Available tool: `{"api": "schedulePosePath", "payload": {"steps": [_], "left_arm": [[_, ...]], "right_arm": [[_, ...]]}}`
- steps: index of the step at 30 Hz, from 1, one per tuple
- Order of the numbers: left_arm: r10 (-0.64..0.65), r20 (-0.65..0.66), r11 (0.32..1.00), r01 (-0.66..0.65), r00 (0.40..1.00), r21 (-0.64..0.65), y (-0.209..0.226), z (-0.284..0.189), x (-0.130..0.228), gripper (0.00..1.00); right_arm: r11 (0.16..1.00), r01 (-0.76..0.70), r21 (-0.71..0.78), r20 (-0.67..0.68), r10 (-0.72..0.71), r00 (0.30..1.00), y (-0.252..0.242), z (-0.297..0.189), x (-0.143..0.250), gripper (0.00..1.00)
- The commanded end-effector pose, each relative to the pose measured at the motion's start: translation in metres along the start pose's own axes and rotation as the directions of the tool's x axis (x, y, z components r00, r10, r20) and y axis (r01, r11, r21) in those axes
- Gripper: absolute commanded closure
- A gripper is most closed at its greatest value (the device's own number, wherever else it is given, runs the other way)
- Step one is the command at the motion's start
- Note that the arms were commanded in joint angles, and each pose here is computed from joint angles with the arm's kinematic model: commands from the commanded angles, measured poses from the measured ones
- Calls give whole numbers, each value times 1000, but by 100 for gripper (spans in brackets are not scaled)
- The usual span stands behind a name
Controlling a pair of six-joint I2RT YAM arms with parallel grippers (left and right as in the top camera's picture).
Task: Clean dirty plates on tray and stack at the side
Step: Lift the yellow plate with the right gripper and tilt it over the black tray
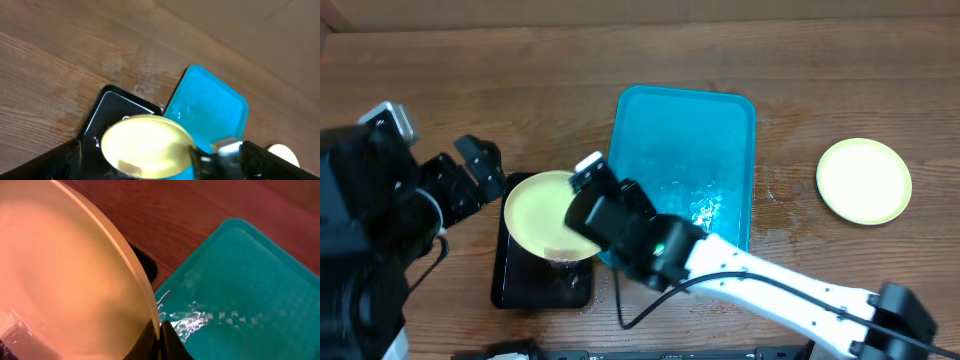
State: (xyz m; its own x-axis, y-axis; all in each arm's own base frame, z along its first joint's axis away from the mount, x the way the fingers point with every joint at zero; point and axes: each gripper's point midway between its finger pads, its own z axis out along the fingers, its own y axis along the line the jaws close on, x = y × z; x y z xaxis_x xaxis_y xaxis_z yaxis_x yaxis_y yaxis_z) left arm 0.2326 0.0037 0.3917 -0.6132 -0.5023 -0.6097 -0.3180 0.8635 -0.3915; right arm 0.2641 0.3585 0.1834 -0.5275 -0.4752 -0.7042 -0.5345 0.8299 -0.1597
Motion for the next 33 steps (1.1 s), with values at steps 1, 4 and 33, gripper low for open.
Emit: {"api": "schedulePosePath", "payload": {"steps": [1,4,33], "left_arm": [[8,22,1000,-8,1000,3,1,-8,-1,0],[6,7,1000,-6,1000,-4,2,-7,2,0],[-58,-168,998,54,984,-27,-2,46,3,0]], "right_arm": [[981,25,195,106,-46,993,-4,-6,-13,96],[963,39,268,157,-84,984,1,-19,-18,96],[850,34,525,330,-241,913,16,-90,-28,96]]}}
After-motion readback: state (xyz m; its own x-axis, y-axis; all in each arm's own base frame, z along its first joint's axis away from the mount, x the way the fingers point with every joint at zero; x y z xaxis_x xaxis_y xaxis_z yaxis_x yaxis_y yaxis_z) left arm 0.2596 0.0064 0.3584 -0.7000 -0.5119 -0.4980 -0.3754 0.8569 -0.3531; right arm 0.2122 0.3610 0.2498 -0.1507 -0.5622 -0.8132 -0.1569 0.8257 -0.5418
